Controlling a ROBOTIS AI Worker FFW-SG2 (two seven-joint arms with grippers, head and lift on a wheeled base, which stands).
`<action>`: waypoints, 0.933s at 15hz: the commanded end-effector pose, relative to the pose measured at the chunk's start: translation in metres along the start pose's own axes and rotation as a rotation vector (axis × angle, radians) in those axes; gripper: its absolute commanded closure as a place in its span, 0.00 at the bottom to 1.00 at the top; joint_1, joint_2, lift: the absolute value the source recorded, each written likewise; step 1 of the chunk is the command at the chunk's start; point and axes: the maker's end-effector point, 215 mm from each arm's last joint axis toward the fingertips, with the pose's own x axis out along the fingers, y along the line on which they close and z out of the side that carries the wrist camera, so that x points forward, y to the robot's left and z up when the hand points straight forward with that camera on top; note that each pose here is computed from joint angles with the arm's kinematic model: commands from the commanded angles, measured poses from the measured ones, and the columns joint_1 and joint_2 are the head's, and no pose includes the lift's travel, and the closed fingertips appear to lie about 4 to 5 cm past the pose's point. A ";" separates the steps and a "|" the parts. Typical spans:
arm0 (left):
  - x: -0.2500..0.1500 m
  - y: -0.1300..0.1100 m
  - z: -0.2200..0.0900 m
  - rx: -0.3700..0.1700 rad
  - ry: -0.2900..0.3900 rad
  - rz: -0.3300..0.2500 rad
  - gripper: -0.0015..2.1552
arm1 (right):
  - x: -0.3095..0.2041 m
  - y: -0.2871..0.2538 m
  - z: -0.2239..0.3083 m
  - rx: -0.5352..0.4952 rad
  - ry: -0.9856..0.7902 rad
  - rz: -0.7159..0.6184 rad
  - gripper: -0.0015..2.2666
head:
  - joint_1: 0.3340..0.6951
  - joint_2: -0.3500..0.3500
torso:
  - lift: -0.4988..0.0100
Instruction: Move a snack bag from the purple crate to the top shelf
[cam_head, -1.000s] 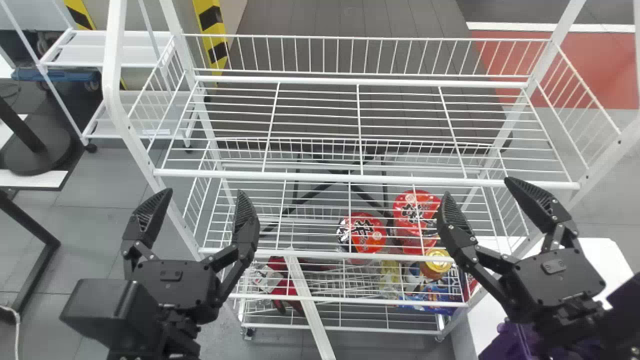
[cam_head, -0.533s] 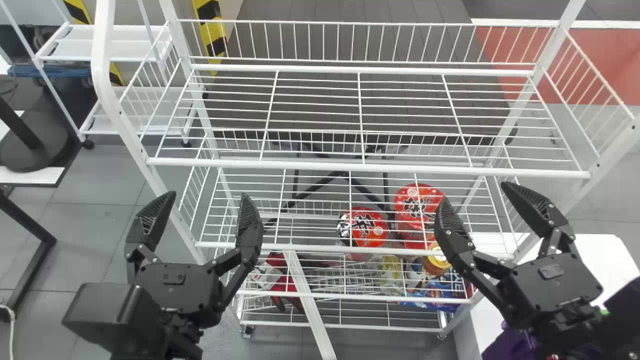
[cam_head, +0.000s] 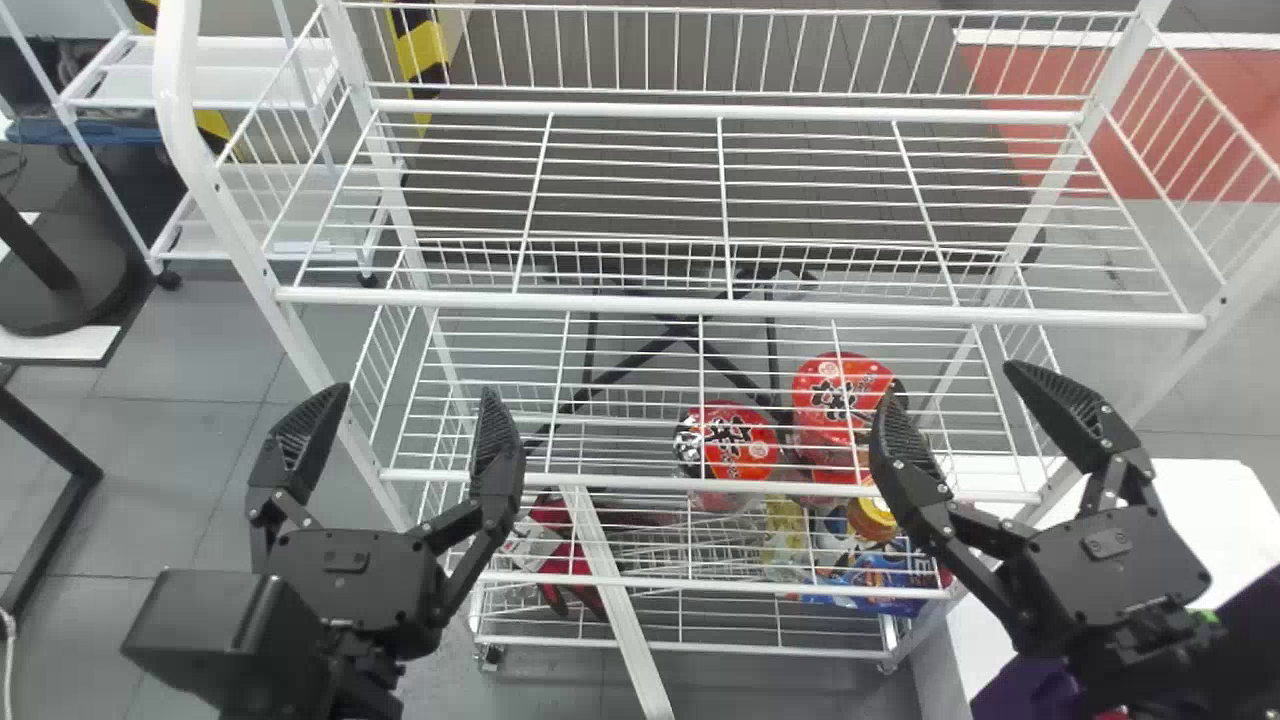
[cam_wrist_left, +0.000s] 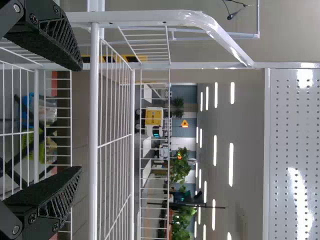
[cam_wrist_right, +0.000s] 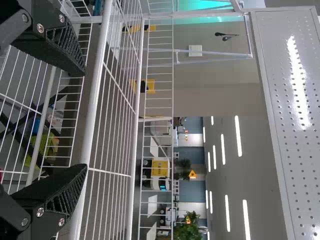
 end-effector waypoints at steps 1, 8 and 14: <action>0.001 0.002 -0.001 0.001 0.000 0.003 0.05 | 0.000 -0.002 0.000 -0.001 -0.001 -0.004 0.08 | 1.00 0.51 | 0.61; 0.002 0.002 -0.002 0.002 -0.001 0.004 0.05 | -0.001 -0.012 0.004 0.000 -0.013 -0.019 0.08 | 1.00 0.50 | 0.55; 0.003 0.001 0.000 -0.001 -0.006 0.005 0.05 | -0.003 -0.020 0.006 0.000 -0.014 -0.030 0.08 | 1.00 0.48 | 0.51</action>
